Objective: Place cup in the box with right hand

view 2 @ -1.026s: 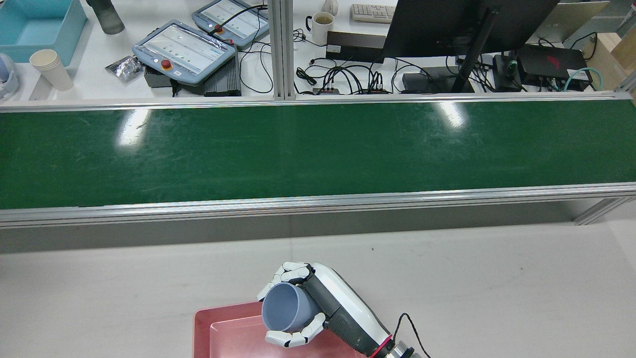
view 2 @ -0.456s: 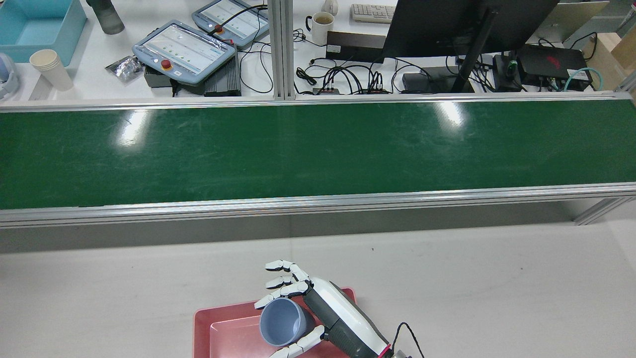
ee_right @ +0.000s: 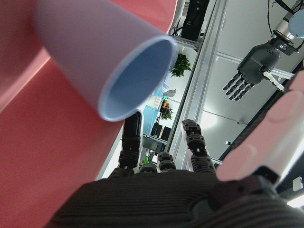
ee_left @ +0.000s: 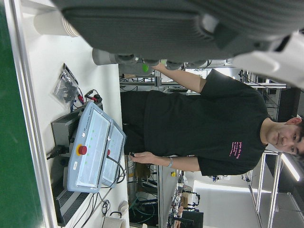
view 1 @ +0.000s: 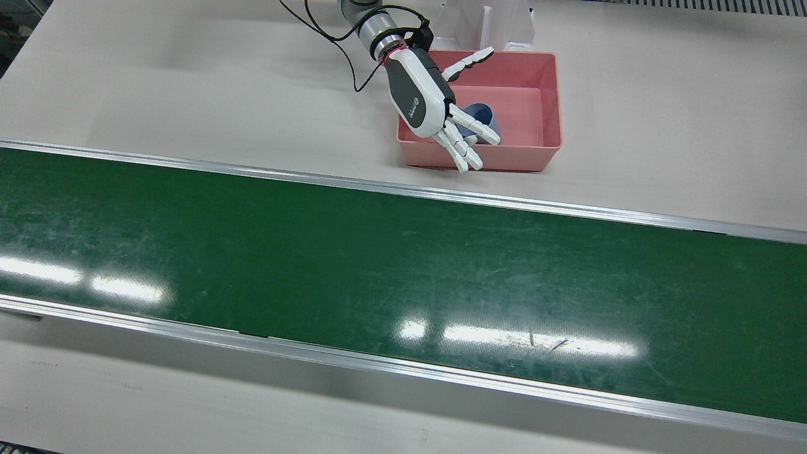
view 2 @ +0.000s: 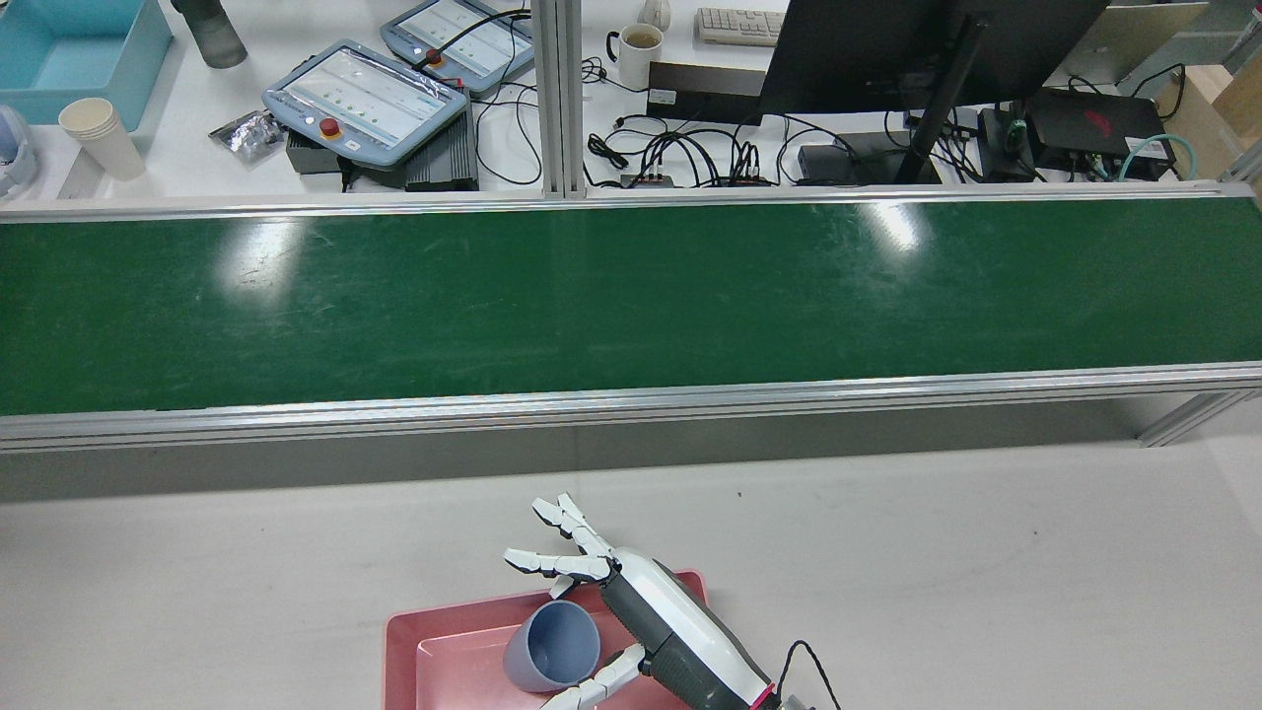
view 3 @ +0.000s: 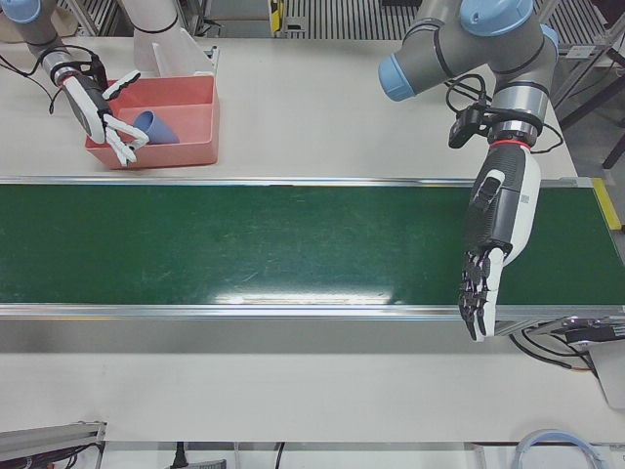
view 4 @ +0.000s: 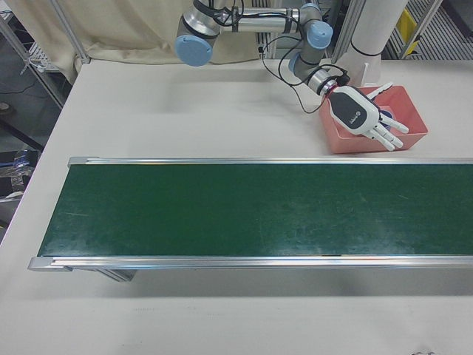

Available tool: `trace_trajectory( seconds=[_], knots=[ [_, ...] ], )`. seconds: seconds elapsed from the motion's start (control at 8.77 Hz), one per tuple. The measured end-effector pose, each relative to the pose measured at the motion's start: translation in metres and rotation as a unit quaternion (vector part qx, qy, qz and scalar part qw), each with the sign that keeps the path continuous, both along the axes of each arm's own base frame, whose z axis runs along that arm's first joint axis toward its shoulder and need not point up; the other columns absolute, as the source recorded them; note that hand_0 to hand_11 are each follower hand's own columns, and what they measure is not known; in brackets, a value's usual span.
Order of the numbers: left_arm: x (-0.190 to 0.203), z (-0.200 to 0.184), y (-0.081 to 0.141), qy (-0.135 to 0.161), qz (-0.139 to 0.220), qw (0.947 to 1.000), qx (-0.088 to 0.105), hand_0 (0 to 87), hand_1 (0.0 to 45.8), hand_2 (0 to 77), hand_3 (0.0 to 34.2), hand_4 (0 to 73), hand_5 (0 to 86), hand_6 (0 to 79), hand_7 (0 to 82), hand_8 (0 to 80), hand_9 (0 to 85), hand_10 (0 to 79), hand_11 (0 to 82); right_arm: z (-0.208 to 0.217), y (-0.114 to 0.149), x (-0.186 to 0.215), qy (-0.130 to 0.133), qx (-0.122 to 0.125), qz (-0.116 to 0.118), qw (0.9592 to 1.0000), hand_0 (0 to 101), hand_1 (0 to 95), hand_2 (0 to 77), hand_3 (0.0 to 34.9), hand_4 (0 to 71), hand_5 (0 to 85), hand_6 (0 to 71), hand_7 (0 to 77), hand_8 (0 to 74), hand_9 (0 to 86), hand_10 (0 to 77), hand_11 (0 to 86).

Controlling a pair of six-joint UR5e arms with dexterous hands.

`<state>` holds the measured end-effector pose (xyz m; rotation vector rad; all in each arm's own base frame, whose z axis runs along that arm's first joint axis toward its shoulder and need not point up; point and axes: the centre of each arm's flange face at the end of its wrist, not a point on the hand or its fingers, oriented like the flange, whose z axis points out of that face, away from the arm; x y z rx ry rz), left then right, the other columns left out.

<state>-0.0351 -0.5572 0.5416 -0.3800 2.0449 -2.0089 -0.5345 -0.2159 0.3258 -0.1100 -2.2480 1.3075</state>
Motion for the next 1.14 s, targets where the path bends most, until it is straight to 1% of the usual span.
trace_trajectory(
  seconds=[0.11,0.23,0.34,0.46,0.57,0.68,0.8,0.91,1.03,1.14],
  knots=[
    [0.000,0.000,0.000,0.000,0.000,1.0000,0.000,0.0,0.5,1.1,0.0,1.1,0.0,0.0,0.0,0.0,0.0,0.0,0.0,-0.002,0.000,0.001,-0.005,0.000,0.000,1.0000,36,5.4,8.2,0.0,8.2,1.1,2.7,10.4,0.5,1.1,15.8,43.6],
    [0.000,0.000,0.000,0.000,0.000,1.0000,0.000,0.0,0.5,1.1,0.0,1.1,0.0,0.0,0.0,0.0,0.0,0.0,0.0,-0.007,0.000,0.001,-0.018,-0.001,-0.001,0.9998,36,6.5,8.2,0.0,8.7,1.1,2.7,10.9,0.0,1.1,9.8,38.2],
    [0.000,0.000,0.000,0.000,0.000,1.0000,0.000,0.0,0.5,1.1,0.0,1.1,0.0,0.0,0.0,0.0,0.0,0.0,0.0,-0.014,-0.001,0.002,-0.039,-0.002,-0.001,0.9992,38,8.2,10.4,0.0,10.9,1.1,4.9,19.6,0.5,3.8,0.0,0.0],
    [0.000,0.000,0.000,0.000,0.000,1.0000,0.000,0.0,0.5,1.1,0.0,1.1,0.0,0.0,0.0,0.0,0.0,0.0,0.0,-0.022,-0.001,0.005,-0.058,-0.002,0.000,0.9983,40,8.2,13.6,0.0,14.7,1.1,4.9,19.6,7.6,13.1,0.0,0.5],
    [0.000,0.000,0.000,0.000,0.000,1.0000,0.000,0.0,0.5,1.1,0.0,1.1,0.5,0.0,0.0,0.0,0.0,0.0,0.0,-0.034,-0.002,0.013,-0.078,-0.003,0.001,0.9969,40,8.2,13.6,0.0,14.7,1.1,11.4,30.0,7.6,13.1,0.0,0.5],
    [0.000,0.000,0.000,0.000,0.000,1.0000,0.000,0.0,0.5,1.1,0.0,1.1,0.5,0.0,0.0,0.0,0.0,0.0,0.0,-0.048,-0.004,0.024,-0.099,-0.003,0.004,0.9951,40,8.2,13.6,0.0,14.7,1.1,11.4,30.0,7.6,13.1,0.0,0.5],
    [0.000,0.000,0.000,0.000,0.000,1.0000,0.000,0.0,0.5,1.1,0.0,1.1,0.5,0.0,0.0,0.0,0.0,0.0,0.0,-0.061,-0.010,0.036,-0.117,-0.003,0.011,0.9930,40,8.2,13.6,0.0,14.7,3.3,12.5,43.6,13.6,26.2,7.1,3.8],
    [0.000,0.000,0.000,0.000,0.000,1.0000,0.000,0.0,0.5,1.1,0.0,1.1,0.0,0.0,0.0,0.0,0.0,0.0,0.0,-0.072,-0.019,0.050,-0.132,-0.002,0.021,0.9910,40,7.6,15.3,0.0,16.4,2.7,12.5,54.5,10.9,25.1,6.0,7.1],
    [0.000,0.000,0.000,0.000,0.000,1.0000,0.000,0.0,0.5,1.1,0.0,1.1,0.5,0.5,0.0,0.0,0.0,0.0,0.0,-0.080,-0.033,0.068,-0.145,0.001,0.036,0.9888,39,8.7,15.3,0.0,16.9,2.2,12.5,58.4,10.9,25.1,6.0,8.7],
    [0.000,0.000,0.000,0.000,0.000,1.0000,0.000,0.0,0.5,1.1,0.0,1.1,0.5,0.0,0.0,0.0,0.0,0.0,0.0,-0.084,-0.051,0.091,-0.153,0.004,0.057,0.9866,38,7.6,17.5,0.0,16.9,4.4,16.9,68.2,19.1,33.8,13.1,19.1]
  ],
)
